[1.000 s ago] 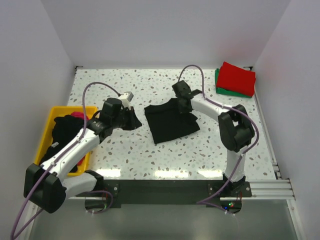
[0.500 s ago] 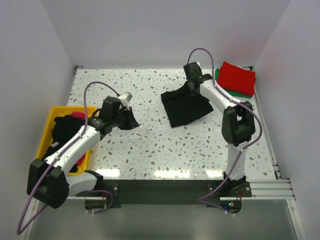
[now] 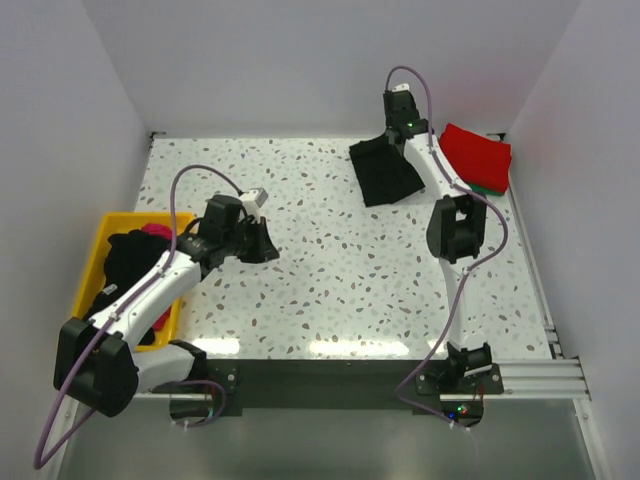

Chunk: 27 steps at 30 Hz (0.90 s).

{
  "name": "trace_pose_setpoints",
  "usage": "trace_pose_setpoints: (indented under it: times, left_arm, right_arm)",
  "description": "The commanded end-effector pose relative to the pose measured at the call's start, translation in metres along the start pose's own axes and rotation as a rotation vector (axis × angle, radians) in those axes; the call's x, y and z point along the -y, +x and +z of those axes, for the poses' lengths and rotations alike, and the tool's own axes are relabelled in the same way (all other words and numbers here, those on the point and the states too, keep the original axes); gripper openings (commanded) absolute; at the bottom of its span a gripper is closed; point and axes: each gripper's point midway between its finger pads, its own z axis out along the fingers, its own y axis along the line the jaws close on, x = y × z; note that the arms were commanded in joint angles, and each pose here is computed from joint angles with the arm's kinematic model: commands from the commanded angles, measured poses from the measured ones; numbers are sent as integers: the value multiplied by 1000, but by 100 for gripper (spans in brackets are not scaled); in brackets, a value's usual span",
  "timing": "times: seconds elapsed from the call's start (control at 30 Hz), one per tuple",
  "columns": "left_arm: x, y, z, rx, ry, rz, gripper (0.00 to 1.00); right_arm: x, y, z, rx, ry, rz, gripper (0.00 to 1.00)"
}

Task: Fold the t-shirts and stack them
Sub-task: Neatly place the folded tshirt to the corner

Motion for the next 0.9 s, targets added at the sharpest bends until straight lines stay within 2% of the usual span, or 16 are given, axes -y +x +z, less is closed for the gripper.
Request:
trace_pose_setpoints:
  times: [0.0, 0.13, 0.27, 0.47, 0.87]
  left_arm:
    - [0, -2, -2, -2, 11, 26, 9]
    - [-3, -3, -1, -7, -6, 29, 9]
    - [-7, 3, 6, -34, -11, 22, 8]
    - [-12, 12, 16, -68, -9, 17, 7]
    - [-12, 21, 16, -75, 11, 18, 6]
  right_arm:
    - [44, -41, -5, 103, 143, -39, 0]
    - [65, -51, 4, 131, 205, -77, 0]
    - [101, -63, 1, 166, 241, -36, 0]
    - [138, -80, -15, 214, 265, 7, 0]
    - [181, -101, -57, 280, 319, 51, 0]
